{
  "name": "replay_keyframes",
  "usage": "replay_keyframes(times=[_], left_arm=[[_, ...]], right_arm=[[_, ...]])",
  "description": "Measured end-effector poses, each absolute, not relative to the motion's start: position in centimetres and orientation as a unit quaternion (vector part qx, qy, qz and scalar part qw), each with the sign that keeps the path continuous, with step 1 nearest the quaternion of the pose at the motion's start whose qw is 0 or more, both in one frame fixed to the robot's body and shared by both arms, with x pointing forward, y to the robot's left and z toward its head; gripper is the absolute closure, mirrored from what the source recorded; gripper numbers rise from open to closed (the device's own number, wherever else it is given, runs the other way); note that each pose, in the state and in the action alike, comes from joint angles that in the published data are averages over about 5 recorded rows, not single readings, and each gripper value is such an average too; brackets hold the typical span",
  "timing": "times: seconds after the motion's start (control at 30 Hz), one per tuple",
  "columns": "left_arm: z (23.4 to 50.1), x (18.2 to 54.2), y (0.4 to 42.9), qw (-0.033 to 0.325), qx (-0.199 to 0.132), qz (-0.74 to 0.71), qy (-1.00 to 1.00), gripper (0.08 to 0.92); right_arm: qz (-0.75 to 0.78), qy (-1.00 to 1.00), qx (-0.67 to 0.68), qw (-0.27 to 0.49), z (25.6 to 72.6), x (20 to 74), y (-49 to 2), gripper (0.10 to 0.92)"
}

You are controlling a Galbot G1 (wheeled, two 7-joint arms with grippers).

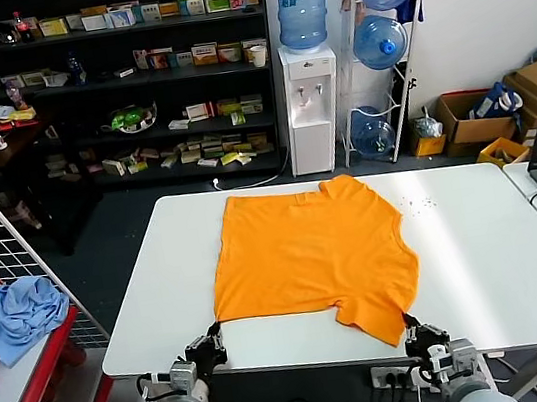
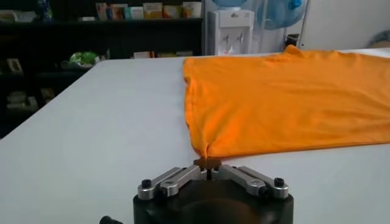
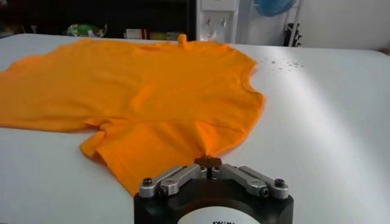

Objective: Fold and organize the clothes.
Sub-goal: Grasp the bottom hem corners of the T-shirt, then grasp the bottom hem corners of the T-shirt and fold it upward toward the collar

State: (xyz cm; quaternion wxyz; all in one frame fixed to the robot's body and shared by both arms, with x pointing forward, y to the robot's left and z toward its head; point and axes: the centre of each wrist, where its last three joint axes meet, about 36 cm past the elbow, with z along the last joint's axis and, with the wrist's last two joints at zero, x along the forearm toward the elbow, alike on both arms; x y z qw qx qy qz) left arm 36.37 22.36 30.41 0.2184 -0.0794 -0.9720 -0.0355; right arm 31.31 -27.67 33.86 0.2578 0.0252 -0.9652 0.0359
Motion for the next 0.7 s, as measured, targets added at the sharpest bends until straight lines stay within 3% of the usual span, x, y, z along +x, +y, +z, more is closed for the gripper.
replay_keyframes(times=[0.7], left_arm=[[33.3, 31.6, 22.8, 0.188, -0.106, -0.067, -0.974, 0.907]], right_arm=[[0.120, -0.964, 0.031, 0.237, 37.2, 26.1, -29.4, 0.898]])
